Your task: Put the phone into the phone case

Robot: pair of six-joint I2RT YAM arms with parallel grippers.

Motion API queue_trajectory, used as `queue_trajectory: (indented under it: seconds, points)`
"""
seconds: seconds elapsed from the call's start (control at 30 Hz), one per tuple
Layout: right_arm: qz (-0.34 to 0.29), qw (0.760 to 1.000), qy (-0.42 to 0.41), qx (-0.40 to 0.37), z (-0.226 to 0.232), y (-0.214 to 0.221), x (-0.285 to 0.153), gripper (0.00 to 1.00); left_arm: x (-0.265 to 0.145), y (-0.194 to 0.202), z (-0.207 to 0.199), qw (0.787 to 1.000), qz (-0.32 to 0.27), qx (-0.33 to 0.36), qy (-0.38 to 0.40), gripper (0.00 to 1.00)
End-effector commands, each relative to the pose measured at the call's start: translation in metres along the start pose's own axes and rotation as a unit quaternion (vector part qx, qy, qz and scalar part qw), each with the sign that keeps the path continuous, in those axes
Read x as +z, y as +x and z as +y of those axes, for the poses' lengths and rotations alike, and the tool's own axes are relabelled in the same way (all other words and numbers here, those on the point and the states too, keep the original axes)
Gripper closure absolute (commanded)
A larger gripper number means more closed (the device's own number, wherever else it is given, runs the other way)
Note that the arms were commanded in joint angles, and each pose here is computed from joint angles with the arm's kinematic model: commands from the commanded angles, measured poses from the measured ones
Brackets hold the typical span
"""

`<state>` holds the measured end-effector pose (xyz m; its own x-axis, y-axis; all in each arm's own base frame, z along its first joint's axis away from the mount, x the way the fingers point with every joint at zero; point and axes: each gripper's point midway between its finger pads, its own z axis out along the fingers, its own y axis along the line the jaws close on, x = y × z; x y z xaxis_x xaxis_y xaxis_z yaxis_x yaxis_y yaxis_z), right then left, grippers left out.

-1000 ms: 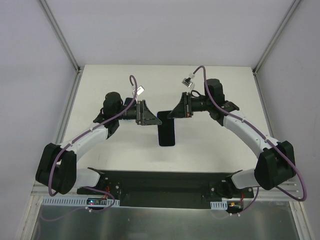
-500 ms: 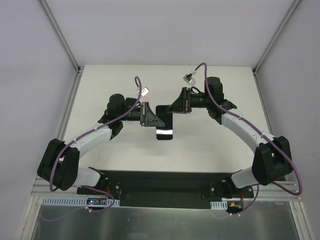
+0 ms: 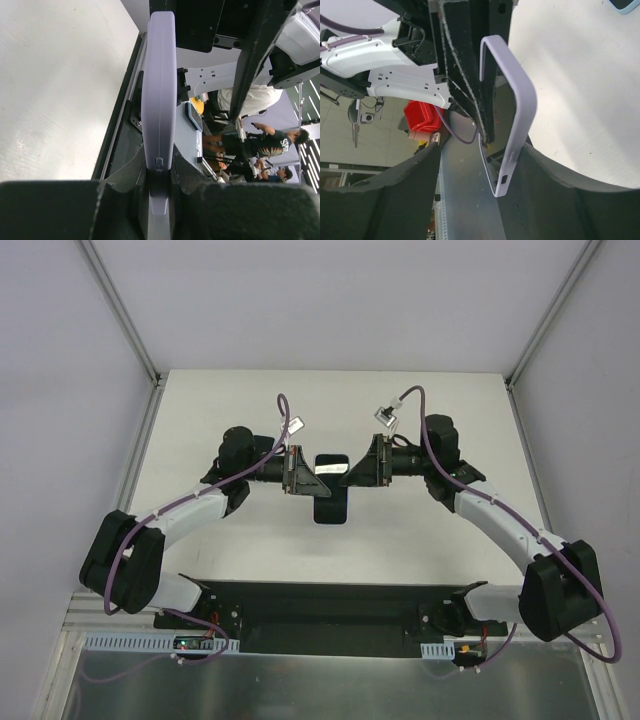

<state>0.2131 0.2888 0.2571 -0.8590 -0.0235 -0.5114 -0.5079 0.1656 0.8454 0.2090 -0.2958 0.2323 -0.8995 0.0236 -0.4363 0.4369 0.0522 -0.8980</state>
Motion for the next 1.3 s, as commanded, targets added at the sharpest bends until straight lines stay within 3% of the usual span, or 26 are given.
queue_trajectory:
  seconds: [0.0,0.13,0.17,0.2,0.27,0.33,0.47,0.5,0.77,0.83,0.93,1.03,1.13,1.27]
  points:
    - [0.006,0.998,-0.034,-0.043,0.018,-0.004,-0.001,0.4,0.001,-0.024,-0.024,0.998,-0.018,0.058,0.024,1.0]
    - [-0.005,0.999,-0.024,-0.038,0.014,-0.011,0.003,0.57,0.002,-0.021,-0.02,0.998,-0.014,0.054,0.023,1.0]
    - [-0.006,0.999,-0.022,-0.034,0.013,-0.012,0.003,0.72,0.001,-0.02,-0.02,0.998,-0.013,0.055,0.023,1.0]
    - [-0.01,0.999,-0.023,-0.039,0.014,-0.014,0.003,0.8,0.001,-0.019,-0.019,0.998,-0.012,0.054,0.023,1.0]
    - [-0.012,0.999,-0.025,-0.041,0.016,-0.016,0.003,0.9,0.0,-0.016,-0.019,0.998,-0.007,0.059,0.025,1.0]
    - [-0.014,0.999,-0.027,-0.045,0.019,-0.017,0.002,0.88,-0.001,-0.012,-0.02,0.997,0.001,0.066,0.03,1.0]
    - [-0.028,0.998,-0.025,-0.054,0.024,-0.026,-0.002,0.53,-0.005,-0.003,-0.028,0.995,0.026,0.081,0.047,1.0]
    - [-0.03,0.998,-0.024,-0.056,0.025,-0.029,-0.003,0.49,-0.005,-0.002,-0.03,0.995,0.03,0.083,0.05,1.0]
    - [-0.005,0.999,-0.027,-0.039,0.008,-0.03,0.007,0.44,-0.006,0.0,-0.031,0.995,0.034,0.088,0.044,1.0]
    - [0.003,0.999,-0.024,-0.022,-0.001,-0.025,0.01,0.45,-0.006,-0.001,-0.029,0.995,0.031,0.087,0.04,1.0]
    - [0.001,1.0,-0.016,-0.019,-0.007,-0.021,0.012,0.55,-0.005,-0.003,-0.028,0.995,0.028,0.086,0.037,1.0]
    - [0.001,1.0,-0.018,-0.022,-0.004,-0.023,0.012,0.76,-0.004,-0.005,-0.023,0.996,0.025,0.081,0.025,1.0]
    - [-0.001,0.999,-0.023,-0.025,0.002,-0.027,0.011,0.88,-0.004,-0.009,-0.018,0.997,0.017,0.081,0.0,1.0]
    - [-0.008,0.999,-0.021,-0.026,0.006,-0.031,0.011,0.94,-0.006,-0.013,-0.016,0.996,0.007,0.085,-0.03,0.95]
